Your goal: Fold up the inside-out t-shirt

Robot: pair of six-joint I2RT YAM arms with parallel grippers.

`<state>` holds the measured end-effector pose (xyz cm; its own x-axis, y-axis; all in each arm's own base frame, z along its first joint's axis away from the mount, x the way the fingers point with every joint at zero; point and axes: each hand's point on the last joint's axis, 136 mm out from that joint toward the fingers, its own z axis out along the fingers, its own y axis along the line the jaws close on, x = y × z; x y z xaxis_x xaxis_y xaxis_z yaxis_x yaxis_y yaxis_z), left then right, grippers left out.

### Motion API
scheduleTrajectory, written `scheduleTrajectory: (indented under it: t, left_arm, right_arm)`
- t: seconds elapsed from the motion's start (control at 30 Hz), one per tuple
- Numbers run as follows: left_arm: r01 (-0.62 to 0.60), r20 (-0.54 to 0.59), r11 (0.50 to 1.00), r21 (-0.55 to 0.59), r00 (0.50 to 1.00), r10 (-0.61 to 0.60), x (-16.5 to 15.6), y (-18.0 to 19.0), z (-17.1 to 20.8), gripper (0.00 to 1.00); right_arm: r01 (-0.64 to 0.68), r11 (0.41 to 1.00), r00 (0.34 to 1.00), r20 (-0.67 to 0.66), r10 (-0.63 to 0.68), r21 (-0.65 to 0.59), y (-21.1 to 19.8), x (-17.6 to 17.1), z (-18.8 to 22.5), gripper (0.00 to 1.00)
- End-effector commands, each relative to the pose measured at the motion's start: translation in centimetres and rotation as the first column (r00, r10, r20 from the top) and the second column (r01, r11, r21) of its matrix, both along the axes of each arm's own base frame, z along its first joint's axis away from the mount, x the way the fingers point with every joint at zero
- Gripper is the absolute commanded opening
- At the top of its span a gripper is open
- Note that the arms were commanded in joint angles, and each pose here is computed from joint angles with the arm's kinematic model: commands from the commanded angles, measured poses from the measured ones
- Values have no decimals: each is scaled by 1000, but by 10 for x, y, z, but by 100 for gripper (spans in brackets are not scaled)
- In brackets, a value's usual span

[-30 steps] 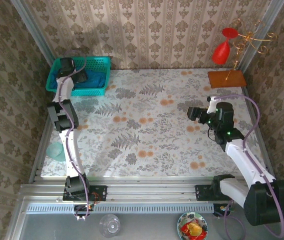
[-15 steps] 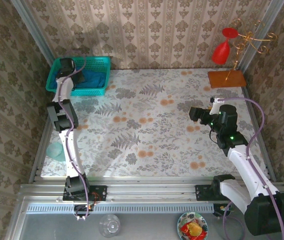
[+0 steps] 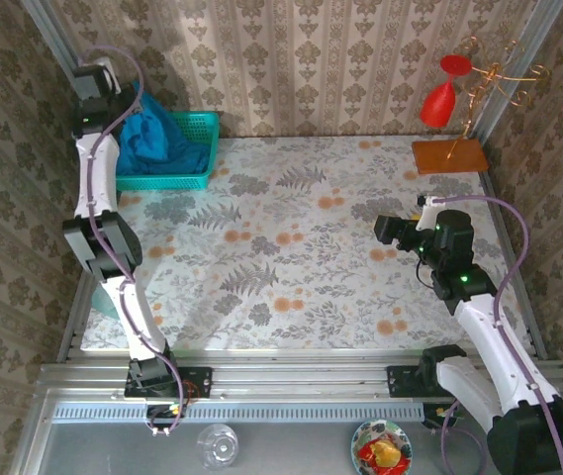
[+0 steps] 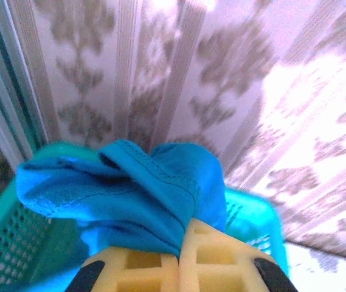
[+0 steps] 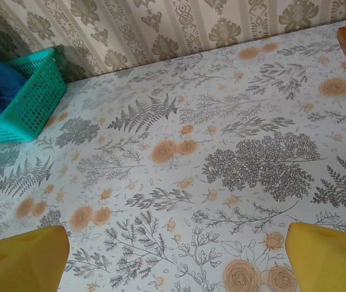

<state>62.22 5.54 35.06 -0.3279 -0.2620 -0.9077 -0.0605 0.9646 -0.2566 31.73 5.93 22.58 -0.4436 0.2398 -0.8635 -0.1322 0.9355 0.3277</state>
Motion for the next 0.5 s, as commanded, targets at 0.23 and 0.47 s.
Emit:
scheduleTrajectory:
  t: [0.23,0.47]
  left_arm:
    - [234,355,967,99,900,-254,-85,-94,186,0]
    - [261,499,901,345,763,-412,-181,-172,279,0]
  right_arm:
    - [-83,996,993,87,84,-16,13,-14,53,94]
    - [-107,994,986,130,107,-7,17,-19,73,94]
